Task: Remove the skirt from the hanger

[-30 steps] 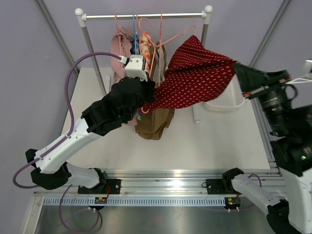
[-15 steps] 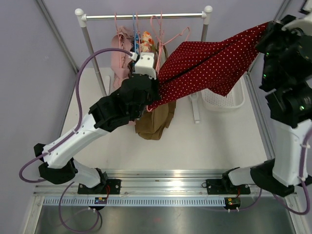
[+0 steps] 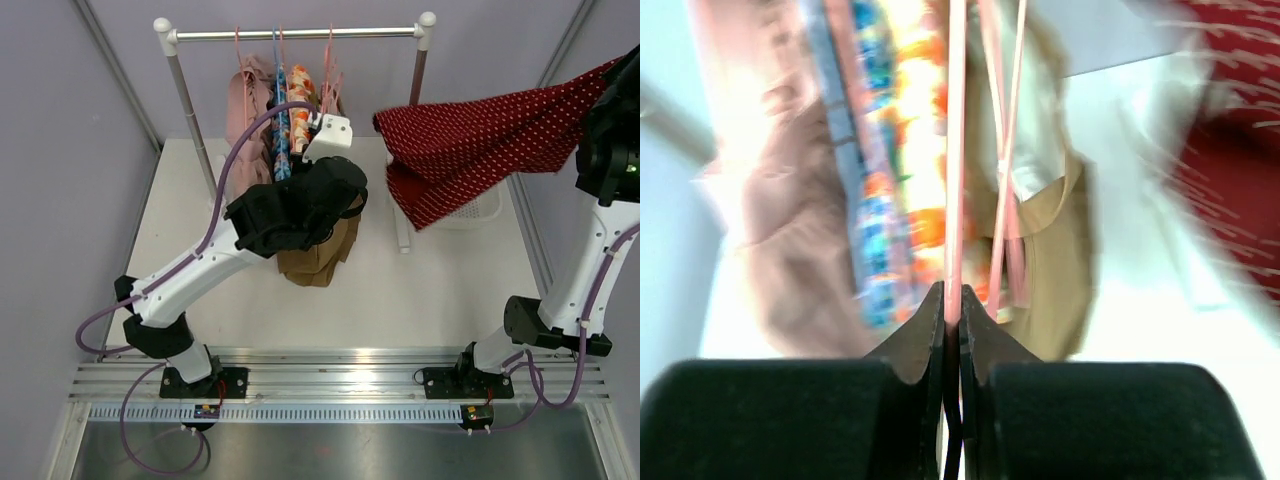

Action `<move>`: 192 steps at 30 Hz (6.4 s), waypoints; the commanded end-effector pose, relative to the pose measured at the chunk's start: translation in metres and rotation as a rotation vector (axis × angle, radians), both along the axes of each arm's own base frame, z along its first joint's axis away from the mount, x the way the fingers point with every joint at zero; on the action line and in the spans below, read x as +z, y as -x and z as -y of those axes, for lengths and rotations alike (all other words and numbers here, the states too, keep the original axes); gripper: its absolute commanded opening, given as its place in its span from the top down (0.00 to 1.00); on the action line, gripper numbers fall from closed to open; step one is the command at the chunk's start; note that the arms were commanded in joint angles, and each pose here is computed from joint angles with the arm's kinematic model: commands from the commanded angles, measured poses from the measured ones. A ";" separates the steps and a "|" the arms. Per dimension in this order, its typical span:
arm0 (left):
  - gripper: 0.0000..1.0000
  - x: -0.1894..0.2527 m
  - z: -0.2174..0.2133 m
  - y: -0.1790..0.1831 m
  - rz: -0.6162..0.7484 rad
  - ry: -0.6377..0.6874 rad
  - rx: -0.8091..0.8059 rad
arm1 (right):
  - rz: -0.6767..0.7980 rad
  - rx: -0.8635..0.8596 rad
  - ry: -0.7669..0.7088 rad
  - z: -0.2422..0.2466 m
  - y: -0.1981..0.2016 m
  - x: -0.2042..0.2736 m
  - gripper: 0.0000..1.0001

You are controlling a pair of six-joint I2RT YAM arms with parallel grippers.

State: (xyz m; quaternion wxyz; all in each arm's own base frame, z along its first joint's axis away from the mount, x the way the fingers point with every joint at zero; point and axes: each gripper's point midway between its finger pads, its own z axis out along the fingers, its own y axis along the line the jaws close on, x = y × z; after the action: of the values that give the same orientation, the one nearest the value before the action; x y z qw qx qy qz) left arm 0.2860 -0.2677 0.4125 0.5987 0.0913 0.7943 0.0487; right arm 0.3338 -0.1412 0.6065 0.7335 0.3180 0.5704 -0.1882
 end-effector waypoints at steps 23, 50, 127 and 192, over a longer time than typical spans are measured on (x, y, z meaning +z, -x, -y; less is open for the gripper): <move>1.00 0.065 0.053 0.007 0.100 0.225 -0.150 | 0.234 0.848 -0.072 -0.108 -0.114 0.020 1.00; 1.00 0.040 0.113 -0.122 0.149 0.371 -0.235 | -0.355 1.022 -0.643 -0.231 -0.124 -0.332 0.01; 0.98 0.017 0.057 -0.174 0.054 0.457 -0.167 | -0.535 1.052 -0.491 -0.246 -0.010 -0.377 0.01; 1.00 0.136 -0.019 -0.086 0.275 0.501 -0.136 | -0.397 1.104 -0.040 -0.459 0.067 -0.232 0.00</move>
State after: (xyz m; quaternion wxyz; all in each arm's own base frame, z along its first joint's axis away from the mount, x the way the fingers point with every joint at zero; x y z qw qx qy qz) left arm 0.3905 -0.2734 0.4768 0.6461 0.0330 0.7515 -0.1297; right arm 0.2472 0.3343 0.3557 0.5500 -0.0943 0.7983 0.2264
